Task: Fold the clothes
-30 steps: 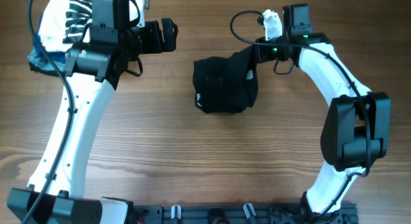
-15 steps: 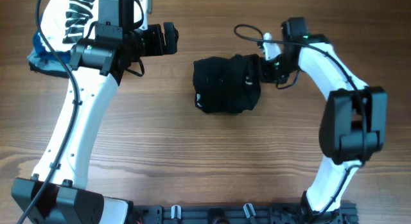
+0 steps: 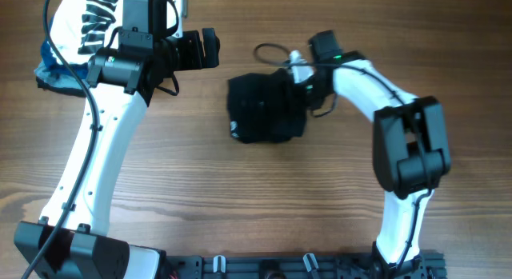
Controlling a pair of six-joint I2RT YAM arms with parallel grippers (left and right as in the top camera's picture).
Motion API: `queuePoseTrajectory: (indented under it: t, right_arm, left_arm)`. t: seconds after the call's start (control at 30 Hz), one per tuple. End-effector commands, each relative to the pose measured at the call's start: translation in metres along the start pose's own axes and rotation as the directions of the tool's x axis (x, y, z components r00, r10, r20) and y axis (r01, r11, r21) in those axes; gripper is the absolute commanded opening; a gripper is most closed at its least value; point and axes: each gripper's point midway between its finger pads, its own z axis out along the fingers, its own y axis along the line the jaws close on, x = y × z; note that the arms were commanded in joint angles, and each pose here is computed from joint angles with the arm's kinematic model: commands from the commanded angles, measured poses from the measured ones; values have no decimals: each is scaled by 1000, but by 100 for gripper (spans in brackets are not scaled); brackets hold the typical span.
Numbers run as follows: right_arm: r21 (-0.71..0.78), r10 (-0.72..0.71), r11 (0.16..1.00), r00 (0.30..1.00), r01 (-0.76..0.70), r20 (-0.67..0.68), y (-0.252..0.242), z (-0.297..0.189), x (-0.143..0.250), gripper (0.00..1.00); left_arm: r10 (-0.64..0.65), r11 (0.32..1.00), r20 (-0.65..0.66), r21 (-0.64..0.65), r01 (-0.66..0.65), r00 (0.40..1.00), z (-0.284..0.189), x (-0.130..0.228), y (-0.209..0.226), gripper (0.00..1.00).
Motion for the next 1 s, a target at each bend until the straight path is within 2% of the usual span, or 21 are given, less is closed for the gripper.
queuePoseTrajectory:
  t: [0.0,0.13,0.27,0.3,0.4,0.57,0.6,0.63,0.7,0.77,0.8,0.87,0.97]
  right_arm:
    - [71,4,998,999,-1,-39,4,17,7,85]
    - [16,97,995,994,-98,53,-8,-16,-21,85]
    - [-81,174,984,965,-161,197,-25,-84,-59,99]
    - [-104,186,981,955,-165,233,-29,-103,-67,100]
    - [-120,223,973,925,-195,309,-53,-142,-78,100]
    - [-91,268,963,904,-252,334,-80,-155,-75,100]
    - [-81,270,963,902,-258,338,-84,-156,-74,99]
    - [-61,271,962,900,-266,341,-88,-156,-74,100]
    - [-37,273,960,899,-277,344,-92,-156,-73,100]
    - [-26,272,959,899,-281,343,-94,-156,-72,100]
    - [-26,273,959,899,-281,343,-94,-156,-72,100]
    - [-22,272,959,899,-282,344,-95,-156,-72,100]
    - [-20,274,958,899,-285,342,-95,-156,-72,100]
  left_arm:
    - [-4,999,-7,-39,4,1000,3,2,9,100]
    - [-6,999,-17,-41,6,1000,3,4,9,100]
    - [-15,1000,-71,-11,15,997,2,17,5,100]
    - [-20,1000,-96,7,21,995,2,22,2,100]
    - [-13,999,-207,36,21,978,3,50,-10,100]
    - [32,999,-384,42,-17,923,21,101,-29,99]
    - [46,998,-415,47,-29,909,29,113,-33,94]
    - [60,998,-444,52,-41,894,38,126,-37,82]
    - [74,997,-490,52,-56,869,49,145,-39,53]
    - [77,997,-555,39,-66,828,63,172,-36,13]
    - [72,997,-583,30,-67,810,69,184,-32,4]
    - [59,998,-621,13,-65,781,84,206,-22,4]
    - [62,998,-613,17,-65,788,107,224,-15,4]
